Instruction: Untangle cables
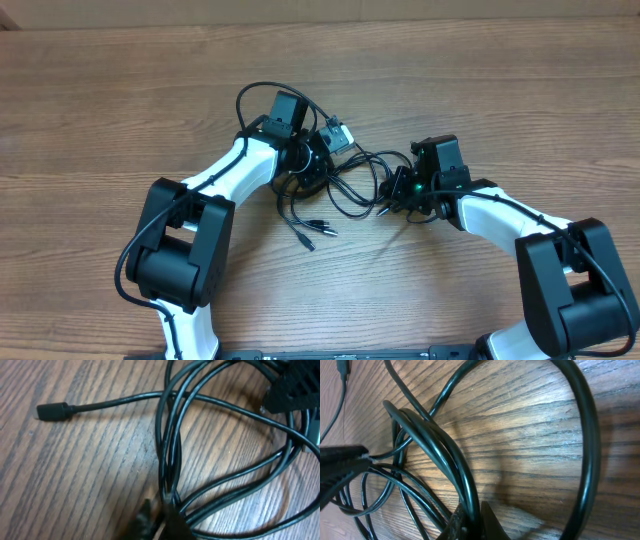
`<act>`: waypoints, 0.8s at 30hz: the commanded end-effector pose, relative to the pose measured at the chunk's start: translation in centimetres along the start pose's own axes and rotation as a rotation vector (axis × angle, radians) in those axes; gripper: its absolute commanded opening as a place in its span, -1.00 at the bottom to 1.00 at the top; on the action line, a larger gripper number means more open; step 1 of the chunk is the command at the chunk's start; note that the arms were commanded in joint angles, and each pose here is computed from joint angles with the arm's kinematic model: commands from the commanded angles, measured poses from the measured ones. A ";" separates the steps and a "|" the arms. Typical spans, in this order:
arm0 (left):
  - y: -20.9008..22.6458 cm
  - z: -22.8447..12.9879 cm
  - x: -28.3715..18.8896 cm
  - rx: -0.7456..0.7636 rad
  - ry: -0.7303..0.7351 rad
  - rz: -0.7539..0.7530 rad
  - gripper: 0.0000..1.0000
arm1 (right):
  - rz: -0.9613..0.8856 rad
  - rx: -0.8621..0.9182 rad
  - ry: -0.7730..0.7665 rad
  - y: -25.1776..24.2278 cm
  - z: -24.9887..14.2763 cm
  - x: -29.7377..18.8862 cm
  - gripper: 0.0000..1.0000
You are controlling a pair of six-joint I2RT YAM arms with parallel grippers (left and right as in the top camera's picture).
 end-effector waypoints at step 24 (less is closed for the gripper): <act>1.4 -0.2 0.5 0.057 0.027 0.072 -0.11 | -0.013 0.003 0.010 -0.3 -0.5 0.3 -0.91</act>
Point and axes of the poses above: each gripper's point midway between its finger pads, its own x axis out along the fingers, its own y axis along the line the jaws close on, z = x × y, the point moved 1 cm from there along -x, back along the fingers, and after that the axes turned 12 degrees about -x, right-handed, at the moved point
